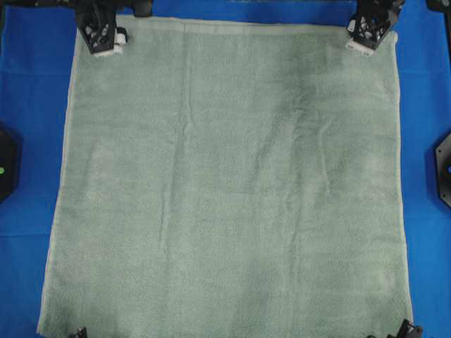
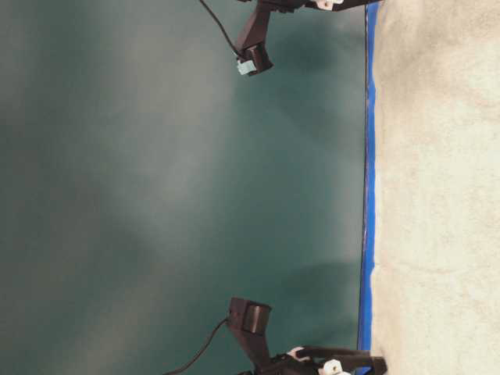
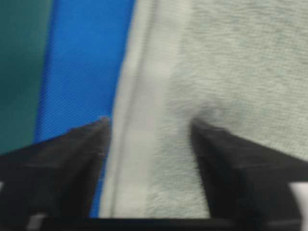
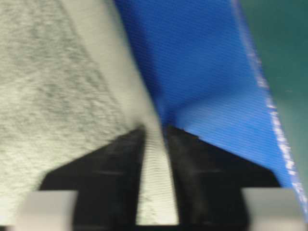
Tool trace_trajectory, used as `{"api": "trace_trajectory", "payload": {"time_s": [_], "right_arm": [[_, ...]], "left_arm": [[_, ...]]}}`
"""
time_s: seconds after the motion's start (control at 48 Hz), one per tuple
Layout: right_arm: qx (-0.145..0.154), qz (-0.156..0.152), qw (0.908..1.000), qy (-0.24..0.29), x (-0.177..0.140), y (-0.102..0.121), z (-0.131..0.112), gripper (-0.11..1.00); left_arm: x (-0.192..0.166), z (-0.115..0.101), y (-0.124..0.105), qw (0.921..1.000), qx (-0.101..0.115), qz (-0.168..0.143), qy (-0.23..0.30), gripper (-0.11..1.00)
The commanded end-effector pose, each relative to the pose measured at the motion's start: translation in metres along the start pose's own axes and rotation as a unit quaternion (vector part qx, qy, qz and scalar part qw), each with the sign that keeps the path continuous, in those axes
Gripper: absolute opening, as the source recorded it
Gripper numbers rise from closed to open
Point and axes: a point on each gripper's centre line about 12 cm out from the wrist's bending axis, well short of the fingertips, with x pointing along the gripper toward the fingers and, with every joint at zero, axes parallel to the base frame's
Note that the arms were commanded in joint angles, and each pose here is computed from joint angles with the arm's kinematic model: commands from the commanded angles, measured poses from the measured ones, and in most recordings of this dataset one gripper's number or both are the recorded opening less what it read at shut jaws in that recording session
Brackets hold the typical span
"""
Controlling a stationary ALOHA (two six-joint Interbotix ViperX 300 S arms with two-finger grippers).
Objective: Fold a bath towel.
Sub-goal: 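Close both grippers on the far towel corners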
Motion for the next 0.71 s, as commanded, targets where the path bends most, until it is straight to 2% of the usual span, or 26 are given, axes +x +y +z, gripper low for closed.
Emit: {"api": "trace_trajectory", "payload": {"time_s": [0.0, 0.063, 0.125, 0.188, 0.375, 0.479, 0.688], "right_arm": [[0.007, 0.001, 1.0000, -0.001, 0.006, 0.001, -0.005, 0.18], [0.007, -0.001, 1.0000, -0.004, 0.007, 0.001, -0.006, 0.04], [0.010, 0.001, 0.9999, -0.004, 0.008, 0.003, -0.008, 0.04], [0.015, 0.004, 0.9999, -0.005, 0.008, 0.004, -0.009, 0.04], [0.030, 0.008, 0.9995, -0.011, 0.005, 0.006, -0.010, 0.04], [0.036, 0.004, 0.9989, -0.029, -0.008, 0.006, -0.003, 0.04], [0.037, -0.022, 0.9939, -0.101, -0.076, 0.004, 0.015, 0.04]], "left_arm": [[0.011, 0.003, -0.011, 0.9997, 0.024, -0.006, -0.003, 0.49], [0.011, 0.005, -0.016, 0.9994, 0.033, -0.006, -0.009, 0.31], [0.010, 0.005, -0.017, 0.9995, 0.029, -0.006, -0.010, 0.15], [0.010, 0.002, -0.019, 0.9995, 0.028, -0.010, -0.005, 0.03], [0.005, -0.002, -0.019, 0.9997, 0.020, -0.013, 0.001, 0.03], [-0.015, 0.006, -0.012, 0.9998, 0.019, -0.009, 0.001, 0.03], [-0.085, 0.023, 0.009, 0.9999, 0.013, 0.007, -0.006, 0.03]]}}
